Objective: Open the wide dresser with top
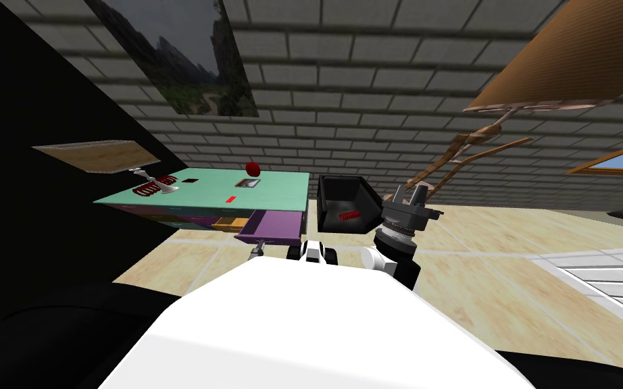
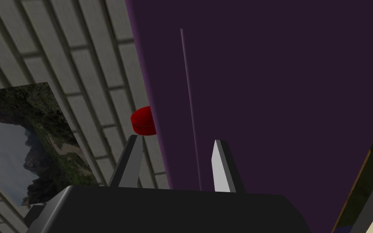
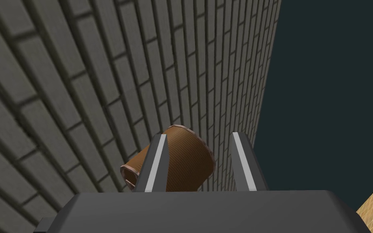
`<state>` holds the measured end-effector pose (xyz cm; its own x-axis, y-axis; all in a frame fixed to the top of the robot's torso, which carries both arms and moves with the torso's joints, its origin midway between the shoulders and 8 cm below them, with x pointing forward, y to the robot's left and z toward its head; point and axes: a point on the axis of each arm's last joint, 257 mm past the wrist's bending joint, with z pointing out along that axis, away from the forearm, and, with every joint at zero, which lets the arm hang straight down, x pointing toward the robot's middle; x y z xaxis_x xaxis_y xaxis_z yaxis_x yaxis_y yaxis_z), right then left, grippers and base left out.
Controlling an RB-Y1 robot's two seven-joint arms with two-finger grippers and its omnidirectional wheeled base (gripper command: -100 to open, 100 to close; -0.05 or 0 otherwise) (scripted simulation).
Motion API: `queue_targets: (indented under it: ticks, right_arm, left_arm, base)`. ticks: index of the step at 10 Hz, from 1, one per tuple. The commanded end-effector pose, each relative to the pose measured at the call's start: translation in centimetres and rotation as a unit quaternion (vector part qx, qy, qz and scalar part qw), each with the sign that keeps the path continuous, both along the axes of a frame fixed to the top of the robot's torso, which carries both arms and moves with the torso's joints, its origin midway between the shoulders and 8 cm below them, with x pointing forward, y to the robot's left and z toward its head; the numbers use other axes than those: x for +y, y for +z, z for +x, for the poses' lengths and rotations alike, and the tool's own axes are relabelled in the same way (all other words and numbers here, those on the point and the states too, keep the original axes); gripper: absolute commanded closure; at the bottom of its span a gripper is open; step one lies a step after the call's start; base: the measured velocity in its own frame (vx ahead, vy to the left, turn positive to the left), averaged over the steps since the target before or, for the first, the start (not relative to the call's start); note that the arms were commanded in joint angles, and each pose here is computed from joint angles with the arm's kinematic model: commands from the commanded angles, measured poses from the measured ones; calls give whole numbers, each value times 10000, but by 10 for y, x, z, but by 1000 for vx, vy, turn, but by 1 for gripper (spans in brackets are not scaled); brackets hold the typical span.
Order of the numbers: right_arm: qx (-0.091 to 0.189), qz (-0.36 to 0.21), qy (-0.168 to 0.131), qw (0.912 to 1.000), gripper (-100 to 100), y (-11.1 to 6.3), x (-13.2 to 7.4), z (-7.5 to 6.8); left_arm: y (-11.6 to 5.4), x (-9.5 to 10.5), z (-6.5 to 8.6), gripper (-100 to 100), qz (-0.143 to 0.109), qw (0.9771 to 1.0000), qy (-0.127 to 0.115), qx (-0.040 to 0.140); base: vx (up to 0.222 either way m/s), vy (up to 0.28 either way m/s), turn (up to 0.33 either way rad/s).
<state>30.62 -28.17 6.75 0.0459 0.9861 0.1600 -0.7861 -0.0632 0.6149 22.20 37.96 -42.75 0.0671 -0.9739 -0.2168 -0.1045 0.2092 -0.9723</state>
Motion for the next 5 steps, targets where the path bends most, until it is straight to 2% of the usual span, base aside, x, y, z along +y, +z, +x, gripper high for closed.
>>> queue_targets:
  ticks: [1,2,3,5]
  right_arm:
    - [0,0,0,10000,0,0,0,0]
    - [0,0,0,10000,0,0,0,0]
    - [0,0,0,10000,0,0,0,0]
    - [0,0,-1,10000,0,0,0,0]
  left_arm:
    - [8,-3,-3,100,32,9999,-62,-148]
    - [11,-5,-5,100,41,9998,-90,-189]
    - [13,12,-16,-100,17,9999,-25,-103]
    - [22,25,-28,-100,1,9999,-10,-105]
  base:
    - [-71,-8,17]
    - [-79,-14,37]
    - [4,-50,-8]
    - [73,-66,-13]
